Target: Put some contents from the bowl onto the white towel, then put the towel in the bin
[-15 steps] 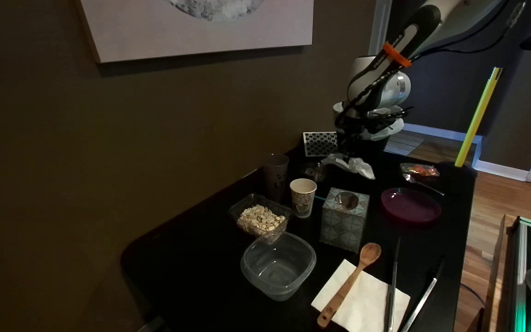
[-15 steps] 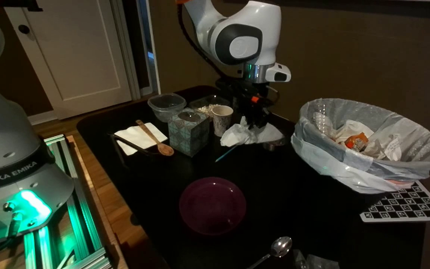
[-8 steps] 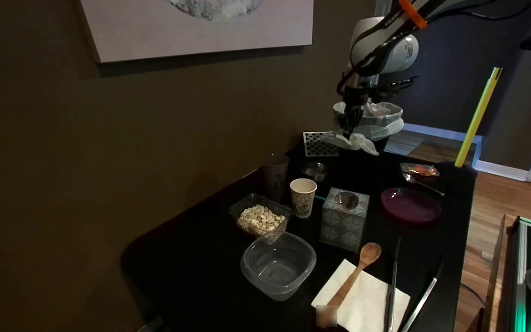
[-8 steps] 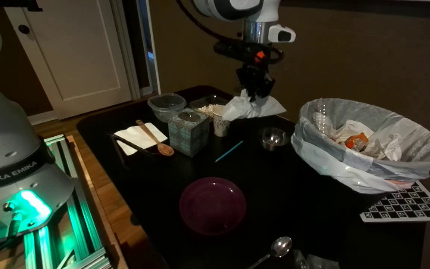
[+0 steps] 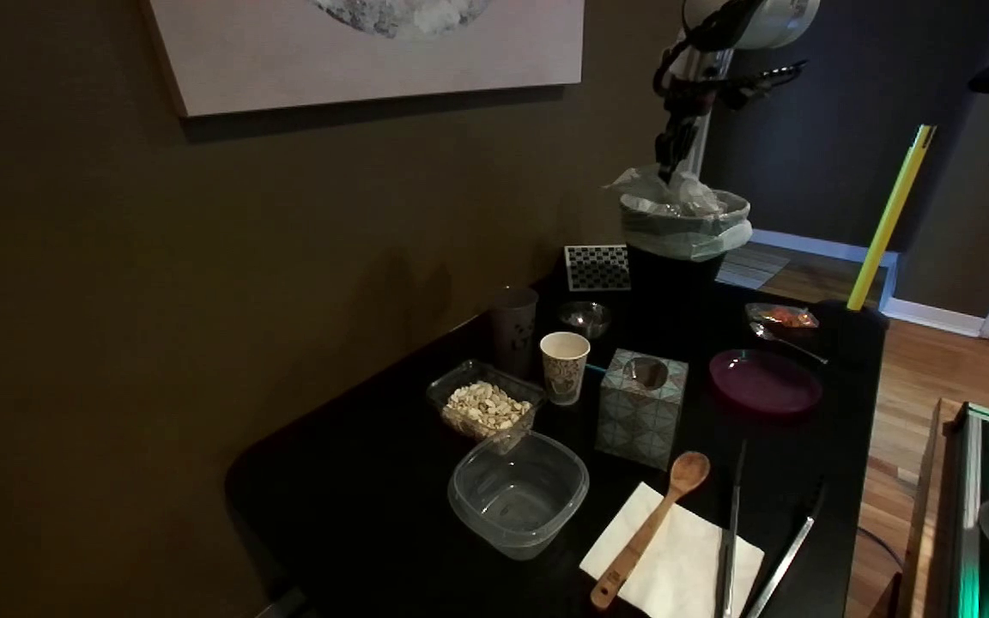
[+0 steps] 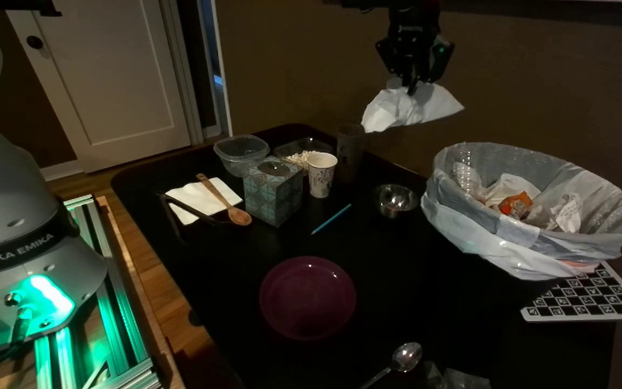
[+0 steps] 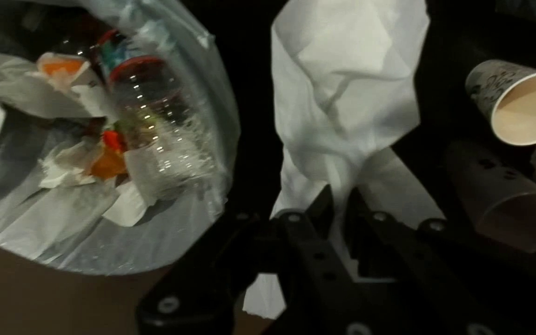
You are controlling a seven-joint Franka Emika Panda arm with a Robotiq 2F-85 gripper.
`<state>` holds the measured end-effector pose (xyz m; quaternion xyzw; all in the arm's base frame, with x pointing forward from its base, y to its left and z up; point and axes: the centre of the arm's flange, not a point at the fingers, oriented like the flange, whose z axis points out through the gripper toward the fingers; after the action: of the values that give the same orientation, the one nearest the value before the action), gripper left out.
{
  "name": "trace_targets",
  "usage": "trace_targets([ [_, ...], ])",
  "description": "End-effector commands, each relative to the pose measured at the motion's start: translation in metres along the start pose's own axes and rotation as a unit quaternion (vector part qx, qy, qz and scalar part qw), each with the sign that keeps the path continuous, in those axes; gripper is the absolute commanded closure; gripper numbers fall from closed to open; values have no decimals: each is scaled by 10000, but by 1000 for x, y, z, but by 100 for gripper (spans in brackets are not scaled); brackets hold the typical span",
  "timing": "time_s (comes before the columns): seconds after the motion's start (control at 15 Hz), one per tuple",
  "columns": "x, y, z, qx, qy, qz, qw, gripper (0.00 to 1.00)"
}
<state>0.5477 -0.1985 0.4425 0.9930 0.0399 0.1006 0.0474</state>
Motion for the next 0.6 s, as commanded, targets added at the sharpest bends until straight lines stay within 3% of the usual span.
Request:
trace_targets([
  [0.0, 18, 58, -14, -121, 78, -52, 9999, 98],
  [0.53, 26, 159, 35, -330, -214, 6, 9992, 98],
])
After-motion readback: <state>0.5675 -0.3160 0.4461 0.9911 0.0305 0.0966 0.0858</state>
